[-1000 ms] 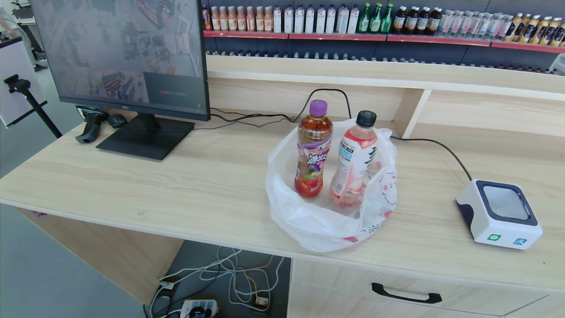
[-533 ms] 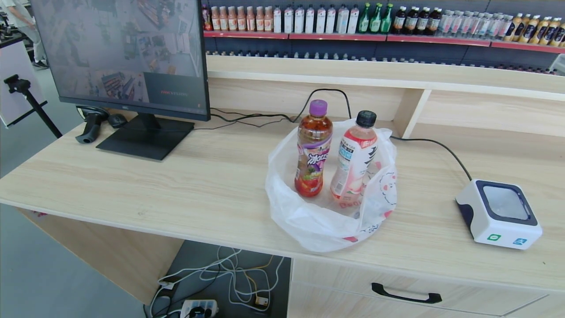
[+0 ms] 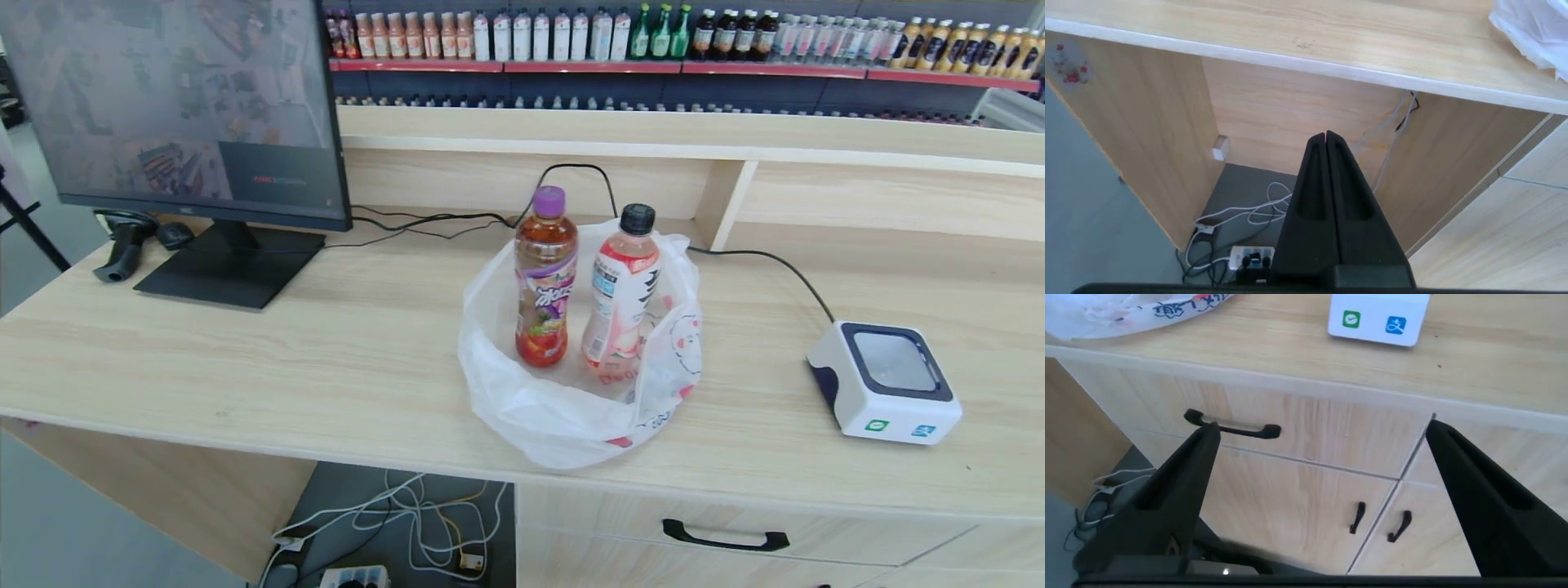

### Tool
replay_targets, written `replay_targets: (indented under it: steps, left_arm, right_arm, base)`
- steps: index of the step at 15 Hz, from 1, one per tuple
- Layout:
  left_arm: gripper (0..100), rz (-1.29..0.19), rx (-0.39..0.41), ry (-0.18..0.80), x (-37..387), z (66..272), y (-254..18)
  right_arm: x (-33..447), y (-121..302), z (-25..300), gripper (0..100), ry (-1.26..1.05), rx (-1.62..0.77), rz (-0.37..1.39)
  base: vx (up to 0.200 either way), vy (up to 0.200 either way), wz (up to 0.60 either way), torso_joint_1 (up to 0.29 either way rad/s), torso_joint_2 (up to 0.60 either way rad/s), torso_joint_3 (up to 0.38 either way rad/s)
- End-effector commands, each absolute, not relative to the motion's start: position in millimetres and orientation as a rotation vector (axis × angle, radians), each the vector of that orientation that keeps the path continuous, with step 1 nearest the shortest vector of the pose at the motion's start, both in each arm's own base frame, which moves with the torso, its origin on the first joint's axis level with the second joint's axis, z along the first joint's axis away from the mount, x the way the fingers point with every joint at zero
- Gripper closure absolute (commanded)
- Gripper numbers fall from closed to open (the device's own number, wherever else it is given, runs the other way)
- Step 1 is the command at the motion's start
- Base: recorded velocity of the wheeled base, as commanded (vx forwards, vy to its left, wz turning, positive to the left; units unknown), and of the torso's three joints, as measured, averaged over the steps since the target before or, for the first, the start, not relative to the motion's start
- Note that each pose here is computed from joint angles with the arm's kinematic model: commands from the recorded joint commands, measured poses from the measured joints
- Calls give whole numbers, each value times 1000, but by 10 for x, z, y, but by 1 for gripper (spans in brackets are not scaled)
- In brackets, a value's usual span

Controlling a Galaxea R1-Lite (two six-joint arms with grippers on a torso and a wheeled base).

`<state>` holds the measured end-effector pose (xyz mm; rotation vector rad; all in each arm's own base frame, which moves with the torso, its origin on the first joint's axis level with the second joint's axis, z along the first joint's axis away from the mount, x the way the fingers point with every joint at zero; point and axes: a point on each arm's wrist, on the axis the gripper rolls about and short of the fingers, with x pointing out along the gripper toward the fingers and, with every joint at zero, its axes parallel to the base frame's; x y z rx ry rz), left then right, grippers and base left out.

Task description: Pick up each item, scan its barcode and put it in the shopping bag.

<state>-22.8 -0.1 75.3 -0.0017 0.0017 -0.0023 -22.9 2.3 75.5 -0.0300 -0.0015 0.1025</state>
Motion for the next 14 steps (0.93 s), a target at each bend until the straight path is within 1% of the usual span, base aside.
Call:
replay_targets:
  steps: [1,3,4,14]
  left_arm:
    - [100,-2,-2,2,-228,753,-1]
    - [100,-2,0,2,-228,753,-1]
    - [100,-2,0,2,-228,753,-1]
    - [100,-2,0,2,-228,753,-1]
  right_arm:
    - [-229,23,755,0,-2,-31,103]
    - [-229,23,756,0,-3,-31,103]
    - [-229,23,755,0,-2,-31,103]
    - [-229,23,755,0,-2,-35,103]
  base:
    - [0,0,-600,7,2,2]
    - [0,0,-600,7,2,5]
    - [0,0,0,0,0,0]
    - [0,-200,0,4,3,2]
